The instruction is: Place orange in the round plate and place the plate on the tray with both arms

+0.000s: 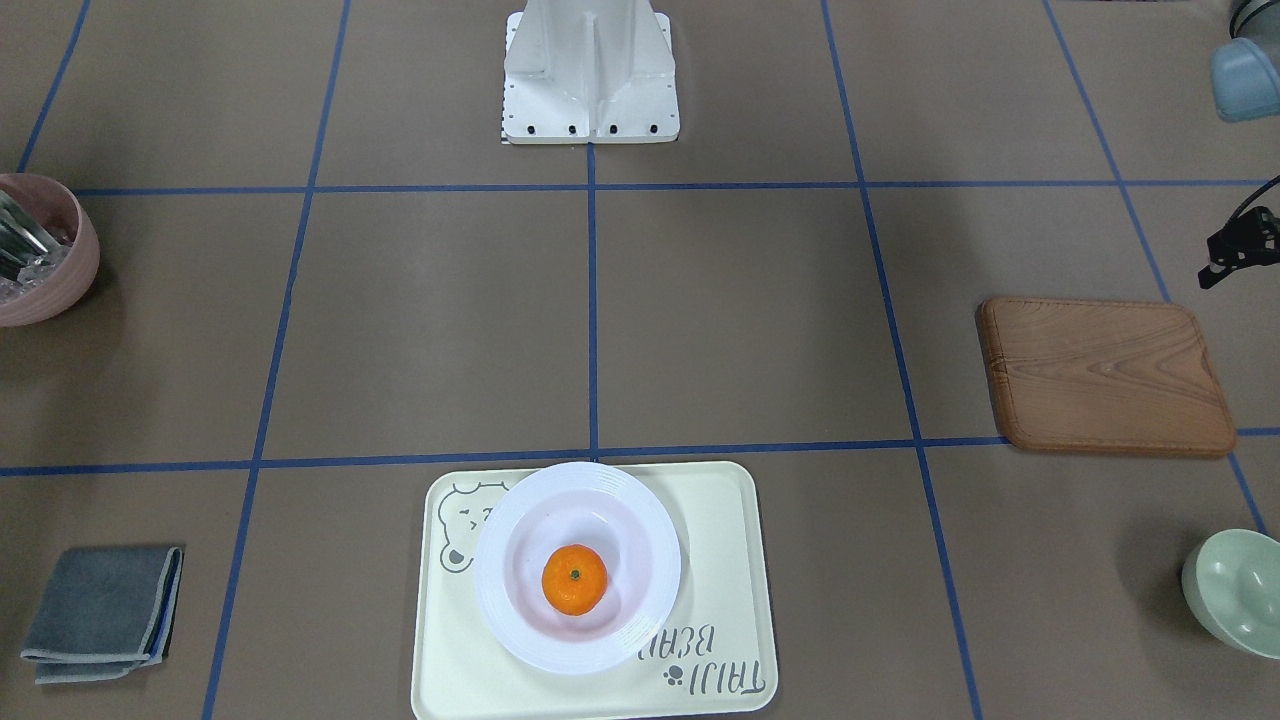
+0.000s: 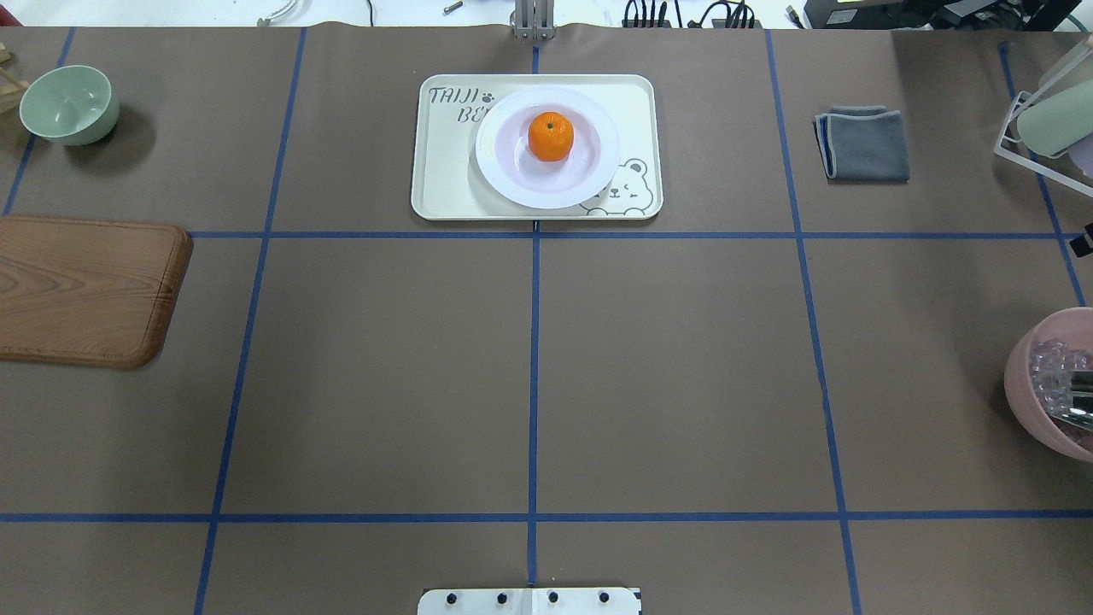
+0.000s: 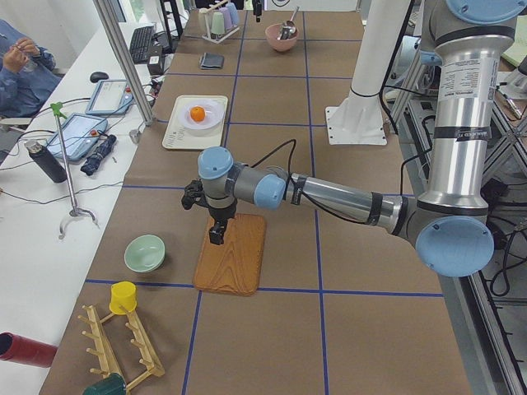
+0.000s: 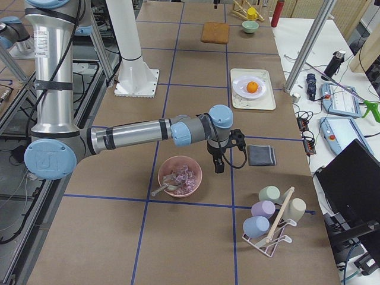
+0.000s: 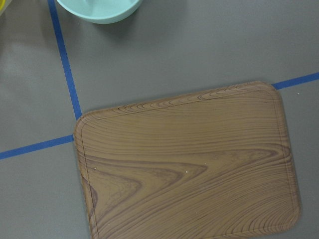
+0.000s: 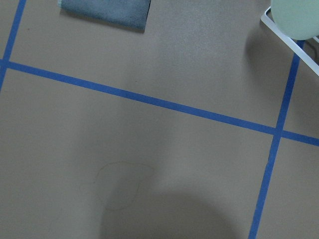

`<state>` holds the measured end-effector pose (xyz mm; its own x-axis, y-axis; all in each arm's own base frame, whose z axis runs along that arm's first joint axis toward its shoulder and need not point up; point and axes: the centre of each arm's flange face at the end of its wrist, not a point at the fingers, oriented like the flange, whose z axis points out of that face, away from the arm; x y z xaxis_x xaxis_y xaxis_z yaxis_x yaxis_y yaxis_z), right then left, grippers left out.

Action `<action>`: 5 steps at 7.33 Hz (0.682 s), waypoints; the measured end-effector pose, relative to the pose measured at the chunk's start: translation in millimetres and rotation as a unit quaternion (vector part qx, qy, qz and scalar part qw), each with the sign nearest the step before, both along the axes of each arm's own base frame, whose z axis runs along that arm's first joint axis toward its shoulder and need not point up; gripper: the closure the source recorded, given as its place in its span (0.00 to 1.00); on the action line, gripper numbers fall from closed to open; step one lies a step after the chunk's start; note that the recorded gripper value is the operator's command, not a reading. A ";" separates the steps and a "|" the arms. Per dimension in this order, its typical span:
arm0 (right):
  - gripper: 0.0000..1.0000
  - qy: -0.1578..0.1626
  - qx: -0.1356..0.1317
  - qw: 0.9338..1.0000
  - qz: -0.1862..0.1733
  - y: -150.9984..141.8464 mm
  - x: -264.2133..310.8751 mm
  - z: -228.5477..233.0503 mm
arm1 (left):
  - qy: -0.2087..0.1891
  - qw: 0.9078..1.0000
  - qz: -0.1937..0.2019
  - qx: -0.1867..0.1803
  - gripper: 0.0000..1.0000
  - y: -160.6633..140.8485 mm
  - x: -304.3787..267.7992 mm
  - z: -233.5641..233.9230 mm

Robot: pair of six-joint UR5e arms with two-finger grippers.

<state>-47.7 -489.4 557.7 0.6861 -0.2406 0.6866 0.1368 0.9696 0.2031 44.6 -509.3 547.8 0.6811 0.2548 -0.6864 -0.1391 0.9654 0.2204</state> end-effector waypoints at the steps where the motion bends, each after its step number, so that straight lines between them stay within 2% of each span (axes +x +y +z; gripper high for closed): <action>1: 0.00 -0.002 0.001 1.000 0.000 -1.5 -0.6 -1.5 | 0.000 1.000 0.000 0.002 0.02 0.2 0.0 -0.6; 5: 0.00 -0.006 0.003 1.000 0.002 -4.3 -2.0 -6.8 | 0.000 1.000 0.000 0.007 0.02 -0.7 0.1 -5.6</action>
<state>-49.7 -493.8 550.9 0.6789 -0.2422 0.6932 0.1313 0.9689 0.2099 44.7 -510.1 542.2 0.6805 0.2648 -0.6832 -0.1391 0.9621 0.2344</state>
